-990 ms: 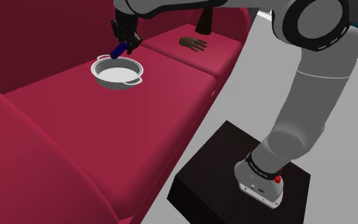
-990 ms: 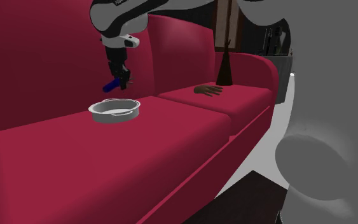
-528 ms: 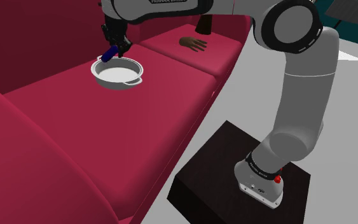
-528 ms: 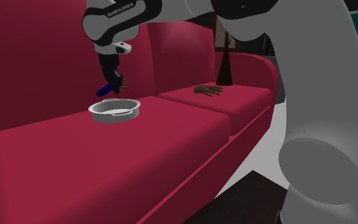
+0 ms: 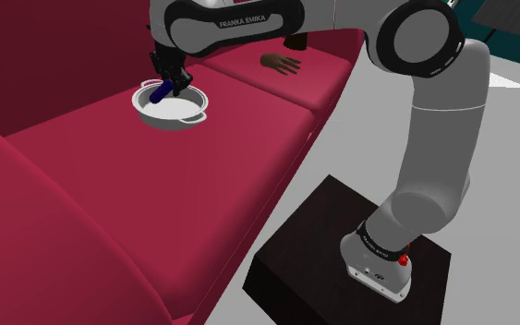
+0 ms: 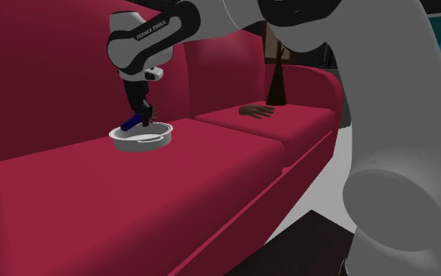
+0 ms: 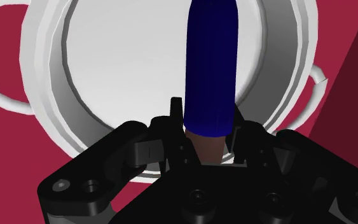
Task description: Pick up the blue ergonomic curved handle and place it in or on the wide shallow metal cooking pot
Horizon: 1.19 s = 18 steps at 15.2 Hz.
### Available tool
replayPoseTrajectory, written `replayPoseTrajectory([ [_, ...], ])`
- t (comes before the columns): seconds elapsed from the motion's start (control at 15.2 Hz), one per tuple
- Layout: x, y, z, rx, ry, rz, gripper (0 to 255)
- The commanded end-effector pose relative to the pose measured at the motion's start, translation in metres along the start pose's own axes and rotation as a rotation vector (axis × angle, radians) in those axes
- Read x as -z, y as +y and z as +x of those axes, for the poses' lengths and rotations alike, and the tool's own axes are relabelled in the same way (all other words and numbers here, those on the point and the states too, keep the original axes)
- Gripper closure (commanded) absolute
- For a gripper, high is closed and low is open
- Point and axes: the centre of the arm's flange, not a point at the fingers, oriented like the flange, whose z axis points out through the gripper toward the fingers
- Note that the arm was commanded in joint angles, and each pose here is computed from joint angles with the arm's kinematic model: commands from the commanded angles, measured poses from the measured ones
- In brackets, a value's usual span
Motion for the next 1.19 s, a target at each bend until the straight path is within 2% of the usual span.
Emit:
replayPoseTrajectory([
  [0.0,-0.008,0.002,-0.002,0.0,0.0,0.001,255],
  [0.46,-0.008,0.002,-0.002,0.0,0.0,0.001,255],
  [0.53,-0.008,0.002,-0.002,0.0,0.0,0.001,0],
  [0.86,-0.008,0.002,-0.002,0.0,0.0,0.001,0],
  [1.12,0.042,0.002,-0.002,0.0,0.0,0.001,0],
])
